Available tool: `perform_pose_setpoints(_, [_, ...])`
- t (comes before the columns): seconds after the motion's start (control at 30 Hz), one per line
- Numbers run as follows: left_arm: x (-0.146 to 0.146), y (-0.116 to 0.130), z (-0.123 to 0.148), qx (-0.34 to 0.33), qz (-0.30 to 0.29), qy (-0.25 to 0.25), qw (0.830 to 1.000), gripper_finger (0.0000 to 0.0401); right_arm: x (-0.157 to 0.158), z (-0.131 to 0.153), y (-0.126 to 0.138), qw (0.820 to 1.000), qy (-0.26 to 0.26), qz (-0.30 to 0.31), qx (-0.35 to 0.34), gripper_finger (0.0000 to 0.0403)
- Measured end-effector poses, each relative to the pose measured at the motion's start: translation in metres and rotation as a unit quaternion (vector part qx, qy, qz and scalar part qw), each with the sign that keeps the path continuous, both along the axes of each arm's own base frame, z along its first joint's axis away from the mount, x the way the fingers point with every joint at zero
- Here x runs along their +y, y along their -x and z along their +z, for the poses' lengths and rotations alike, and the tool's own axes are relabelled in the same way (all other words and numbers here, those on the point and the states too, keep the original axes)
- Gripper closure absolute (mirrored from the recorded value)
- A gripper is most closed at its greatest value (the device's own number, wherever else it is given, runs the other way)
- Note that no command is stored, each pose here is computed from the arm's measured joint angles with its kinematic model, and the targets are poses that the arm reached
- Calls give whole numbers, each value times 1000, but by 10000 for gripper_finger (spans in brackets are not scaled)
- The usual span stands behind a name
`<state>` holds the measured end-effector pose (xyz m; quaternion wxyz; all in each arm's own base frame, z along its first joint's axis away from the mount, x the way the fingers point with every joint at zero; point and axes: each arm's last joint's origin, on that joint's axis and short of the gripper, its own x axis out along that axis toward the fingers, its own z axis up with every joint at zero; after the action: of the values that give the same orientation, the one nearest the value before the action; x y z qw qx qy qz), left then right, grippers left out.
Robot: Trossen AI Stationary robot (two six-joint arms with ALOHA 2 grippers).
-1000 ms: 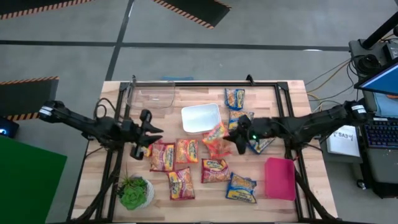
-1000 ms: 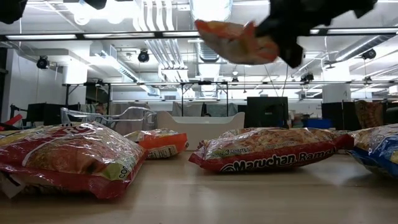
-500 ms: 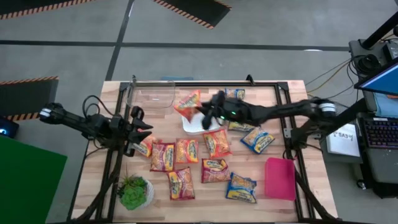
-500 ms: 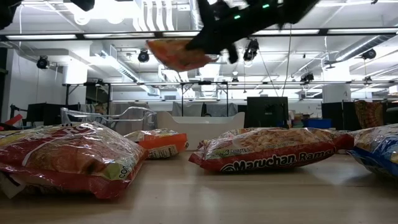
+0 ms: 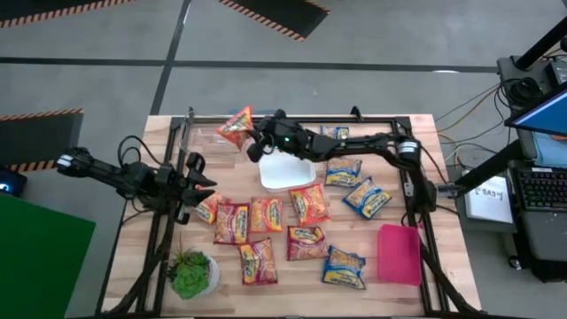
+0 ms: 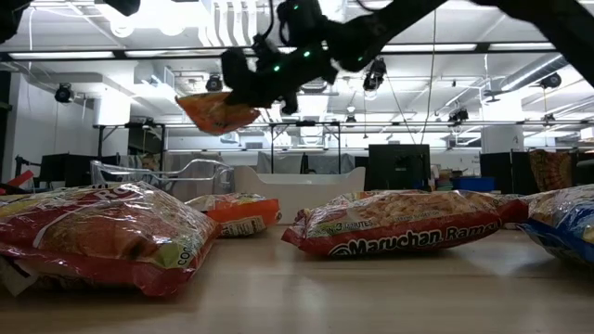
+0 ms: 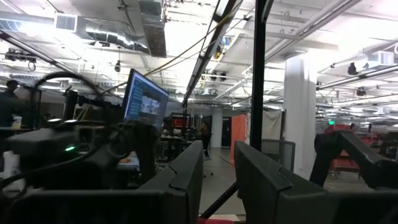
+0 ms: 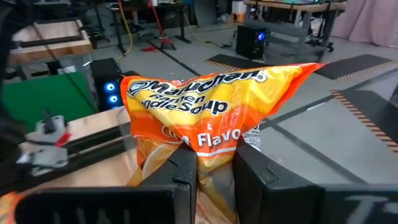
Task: Sort Maruchan noodles
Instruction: Put the orange noodle pack into the transparent bin
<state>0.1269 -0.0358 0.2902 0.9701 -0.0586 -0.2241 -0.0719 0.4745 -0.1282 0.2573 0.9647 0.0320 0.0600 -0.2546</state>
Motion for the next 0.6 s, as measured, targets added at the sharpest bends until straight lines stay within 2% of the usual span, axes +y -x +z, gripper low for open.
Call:
perform_pose_setpoints(0.27, [0,0,0,0,0,0,1000,326,-19,-19,-32,1000,5,-9,-4,349])
perform_pose_setpoints(0.6, [0,0,0,0,1,-1,1000,326,-25,-29,-40,1000,7,-13,2,338])
